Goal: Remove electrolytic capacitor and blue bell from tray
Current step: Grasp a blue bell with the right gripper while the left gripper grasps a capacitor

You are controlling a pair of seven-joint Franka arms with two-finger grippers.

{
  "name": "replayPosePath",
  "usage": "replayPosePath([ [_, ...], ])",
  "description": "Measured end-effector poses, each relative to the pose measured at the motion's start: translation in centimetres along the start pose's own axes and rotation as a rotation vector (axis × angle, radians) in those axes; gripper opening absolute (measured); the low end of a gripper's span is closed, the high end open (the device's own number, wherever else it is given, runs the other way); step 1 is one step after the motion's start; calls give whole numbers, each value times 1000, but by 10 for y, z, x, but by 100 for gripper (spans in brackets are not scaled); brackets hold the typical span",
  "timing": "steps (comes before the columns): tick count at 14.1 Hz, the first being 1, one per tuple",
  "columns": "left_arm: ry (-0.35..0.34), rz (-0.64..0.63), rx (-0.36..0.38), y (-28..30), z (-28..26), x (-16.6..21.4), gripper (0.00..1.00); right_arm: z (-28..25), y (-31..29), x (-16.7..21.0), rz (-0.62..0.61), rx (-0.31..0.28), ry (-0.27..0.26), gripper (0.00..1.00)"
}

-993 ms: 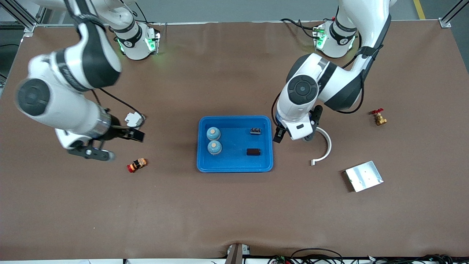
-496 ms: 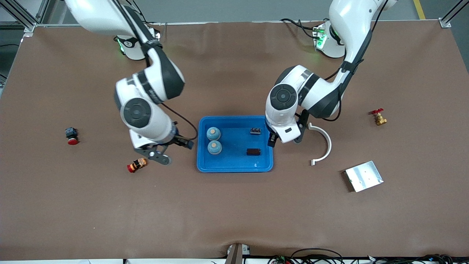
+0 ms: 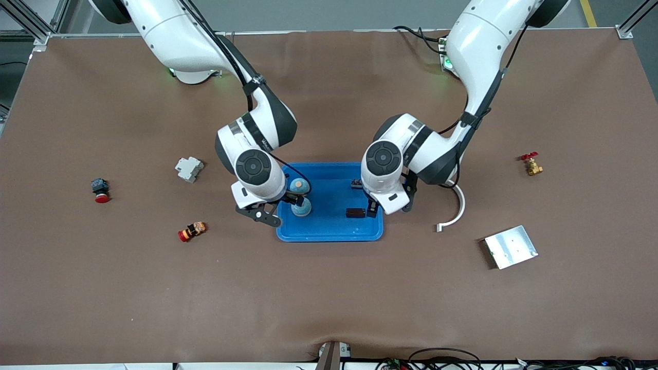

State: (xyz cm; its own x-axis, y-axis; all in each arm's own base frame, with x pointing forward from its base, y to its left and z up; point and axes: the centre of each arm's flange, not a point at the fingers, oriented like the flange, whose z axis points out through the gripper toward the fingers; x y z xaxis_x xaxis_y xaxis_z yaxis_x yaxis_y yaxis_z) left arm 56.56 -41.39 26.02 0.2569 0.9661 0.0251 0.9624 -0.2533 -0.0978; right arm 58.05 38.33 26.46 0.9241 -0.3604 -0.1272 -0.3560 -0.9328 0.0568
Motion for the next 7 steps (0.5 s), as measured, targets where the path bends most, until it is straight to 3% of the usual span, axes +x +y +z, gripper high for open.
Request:
replayPosePath([
  [3, -14, -17, -16, 5, 8, -3, 100, 20, -7, -11, -20, 28, 7, 100],
  [7, -36, -68, -46, 15, 13, -5, 100, 35, -9, -23, -57, 19, -9, 100],
])
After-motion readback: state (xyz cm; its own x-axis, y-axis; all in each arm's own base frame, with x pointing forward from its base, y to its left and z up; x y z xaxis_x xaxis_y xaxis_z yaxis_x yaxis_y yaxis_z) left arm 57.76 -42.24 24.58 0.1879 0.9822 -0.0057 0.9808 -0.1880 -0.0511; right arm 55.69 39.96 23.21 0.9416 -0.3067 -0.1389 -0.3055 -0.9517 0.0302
